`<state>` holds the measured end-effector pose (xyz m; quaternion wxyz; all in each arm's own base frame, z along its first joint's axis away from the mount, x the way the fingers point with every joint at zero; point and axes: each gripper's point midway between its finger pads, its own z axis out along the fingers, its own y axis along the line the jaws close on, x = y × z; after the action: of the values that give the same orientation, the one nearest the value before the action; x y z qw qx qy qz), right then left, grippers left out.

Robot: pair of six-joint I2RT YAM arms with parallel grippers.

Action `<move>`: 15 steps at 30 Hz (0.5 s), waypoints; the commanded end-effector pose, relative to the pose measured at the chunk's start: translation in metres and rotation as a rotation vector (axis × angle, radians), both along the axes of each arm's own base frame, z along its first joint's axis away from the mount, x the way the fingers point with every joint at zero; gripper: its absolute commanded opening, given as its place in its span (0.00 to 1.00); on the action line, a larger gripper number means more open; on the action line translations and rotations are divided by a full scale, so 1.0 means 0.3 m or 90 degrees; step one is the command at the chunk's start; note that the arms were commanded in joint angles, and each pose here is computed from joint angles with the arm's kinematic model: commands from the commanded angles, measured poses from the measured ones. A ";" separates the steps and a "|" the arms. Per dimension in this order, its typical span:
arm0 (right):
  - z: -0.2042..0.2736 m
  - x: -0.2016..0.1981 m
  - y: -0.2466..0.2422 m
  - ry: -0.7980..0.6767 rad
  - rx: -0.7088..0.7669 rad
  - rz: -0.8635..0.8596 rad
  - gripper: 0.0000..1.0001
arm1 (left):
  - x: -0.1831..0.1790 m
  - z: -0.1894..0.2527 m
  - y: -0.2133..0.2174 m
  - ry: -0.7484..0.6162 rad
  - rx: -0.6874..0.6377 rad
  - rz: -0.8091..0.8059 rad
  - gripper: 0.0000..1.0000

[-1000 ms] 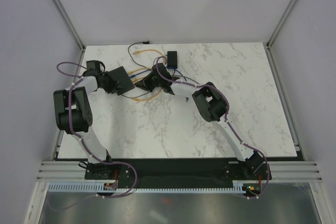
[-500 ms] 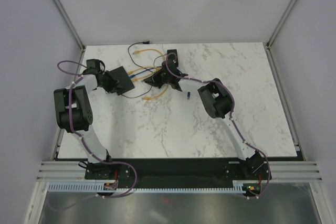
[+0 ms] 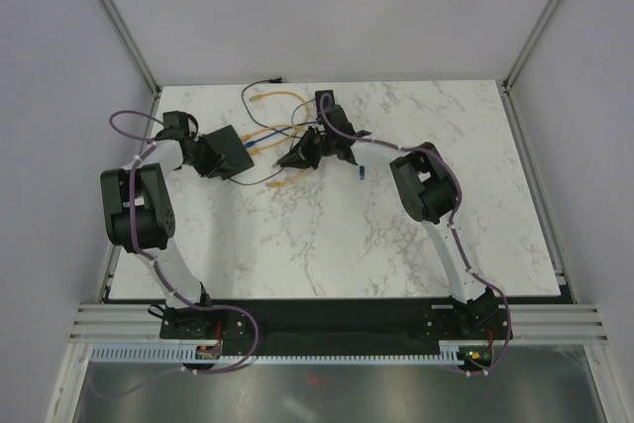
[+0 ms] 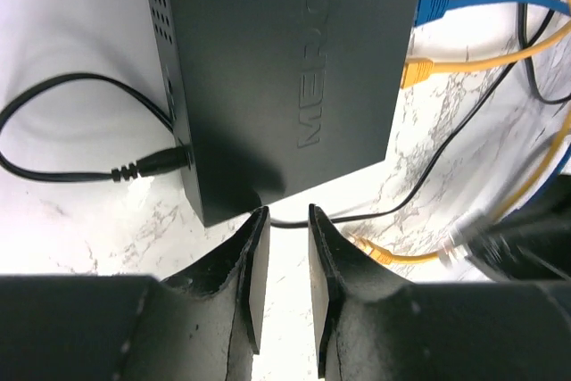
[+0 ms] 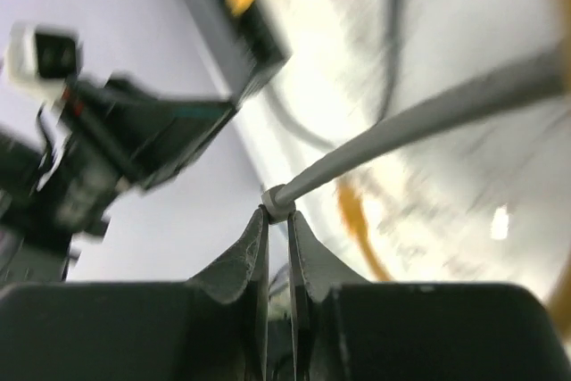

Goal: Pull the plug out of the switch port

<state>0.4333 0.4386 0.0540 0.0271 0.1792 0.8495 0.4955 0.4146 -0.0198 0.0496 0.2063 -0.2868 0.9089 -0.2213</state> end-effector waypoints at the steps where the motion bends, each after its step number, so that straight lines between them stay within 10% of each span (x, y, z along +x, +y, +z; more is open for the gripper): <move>1: 0.343 -0.116 0.020 -0.087 0.134 0.120 0.00 | -0.025 0.066 -0.018 -0.026 0.019 -0.038 0.32; 10: 0.992 -0.195 -0.148 -0.241 0.588 0.115 0.00 | -0.054 0.089 -0.033 -0.039 0.017 -0.055 0.32; 15: 0.987 -0.085 -0.276 -0.271 0.538 0.025 0.00 | -0.058 0.099 -0.040 -0.044 0.014 -0.061 0.32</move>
<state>0.4095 0.3988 0.2990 0.0711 0.0636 0.6000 0.7943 0.3995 -0.0280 0.0627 0.2115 -0.2637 0.9147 -0.2216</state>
